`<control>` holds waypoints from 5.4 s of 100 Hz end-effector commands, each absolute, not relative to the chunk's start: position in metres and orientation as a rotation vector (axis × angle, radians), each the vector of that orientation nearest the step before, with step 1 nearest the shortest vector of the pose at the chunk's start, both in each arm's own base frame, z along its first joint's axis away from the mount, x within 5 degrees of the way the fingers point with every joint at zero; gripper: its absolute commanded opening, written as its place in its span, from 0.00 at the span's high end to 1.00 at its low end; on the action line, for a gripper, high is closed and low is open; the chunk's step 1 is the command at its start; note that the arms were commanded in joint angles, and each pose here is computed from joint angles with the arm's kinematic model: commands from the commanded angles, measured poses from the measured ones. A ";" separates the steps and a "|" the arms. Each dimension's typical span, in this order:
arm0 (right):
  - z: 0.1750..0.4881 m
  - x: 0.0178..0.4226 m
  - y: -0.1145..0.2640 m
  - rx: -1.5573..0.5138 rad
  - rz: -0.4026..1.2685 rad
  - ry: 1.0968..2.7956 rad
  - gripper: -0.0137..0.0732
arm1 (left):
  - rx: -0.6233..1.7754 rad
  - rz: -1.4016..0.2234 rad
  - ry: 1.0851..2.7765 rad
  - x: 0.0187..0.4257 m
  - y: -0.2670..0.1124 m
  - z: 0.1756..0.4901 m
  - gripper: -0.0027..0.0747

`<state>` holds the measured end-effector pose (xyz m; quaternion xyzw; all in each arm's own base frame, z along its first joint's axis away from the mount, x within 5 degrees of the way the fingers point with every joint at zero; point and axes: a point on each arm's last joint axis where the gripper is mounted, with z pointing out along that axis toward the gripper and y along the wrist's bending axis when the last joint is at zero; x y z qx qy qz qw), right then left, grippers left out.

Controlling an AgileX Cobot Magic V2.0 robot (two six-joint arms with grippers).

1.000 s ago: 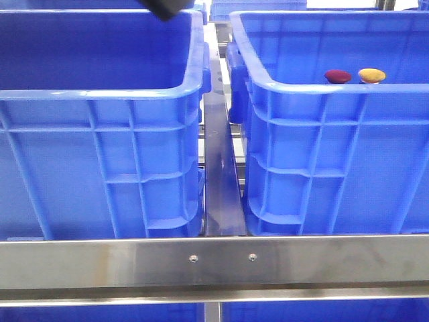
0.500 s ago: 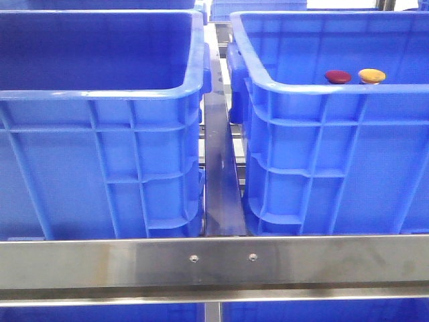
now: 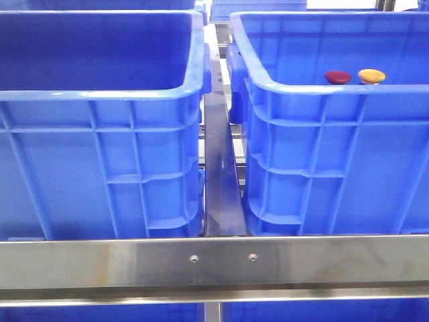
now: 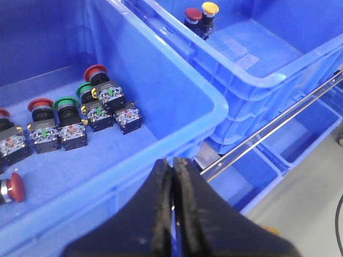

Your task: Pick red and yellow buttons and place in box

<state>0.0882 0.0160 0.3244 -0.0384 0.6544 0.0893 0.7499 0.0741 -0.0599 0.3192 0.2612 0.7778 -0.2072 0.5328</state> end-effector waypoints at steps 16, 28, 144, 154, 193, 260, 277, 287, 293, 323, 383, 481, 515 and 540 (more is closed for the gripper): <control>0.325 0.073 0.019 -0.108 0.217 1.362 0.91 | 0.556 -0.533 1.714 0.057 -0.049 0.319 0.99; 0.325 0.073 0.020 -0.112 0.221 1.361 0.91 | 0.567 -0.547 1.736 0.054 -0.048 0.317 0.99; 0.325 0.073 0.020 -0.113 0.221 1.361 0.91 | 0.487 -0.400 1.691 0.060 -0.039 0.303 0.99; 0.325 0.073 0.020 -0.113 0.221 1.361 0.91 | 0.408 -0.359 1.612 0.060 -0.033 0.302 0.99; 0.325 0.073 0.020 -0.113 0.221 1.361 0.91 | 0.167 -0.090 1.402 0.055 -0.010 0.272 0.99; 0.325 0.073 0.020 -0.113 0.221 1.362 0.91 | 0.018 0.078 1.464 0.055 0.002 0.201 0.99; 0.325 0.073 0.020 -0.113 0.221 1.362 0.91 | 0.020 0.077 1.461 0.055 0.002 0.201 0.99; 0.325 0.073 0.020 -0.113 0.221 1.362 0.91 | 0.029 0.067 1.461 0.055 0.001 0.201 0.99; 0.325 0.073 0.020 -0.113 0.221 1.362 0.91 | 0.032 0.063 1.461 0.055 0.001 0.201 0.99; 0.325 0.073 0.020 -0.113 0.221 1.362 0.91 | 0.032 0.063 1.461 0.055 0.001 0.201 0.99; 0.325 0.073 0.020 -0.113 0.221 1.362 0.91 | 0.032 0.063 1.461 0.055 0.001 0.201 0.99; 0.316 0.074 0.001 0.021 0.026 1.460 0.91 | 0.032 0.063 1.461 0.055 0.001 0.201 0.99; 0.290 0.067 -0.002 0.053 0.008 1.382 0.91 | 0.032 0.063 1.461 0.055 0.001 0.201 0.99; 0.249 0.058 -0.002 0.055 0.006 1.360 0.91 | 0.032 0.063 1.461 0.055 0.001 0.201 0.99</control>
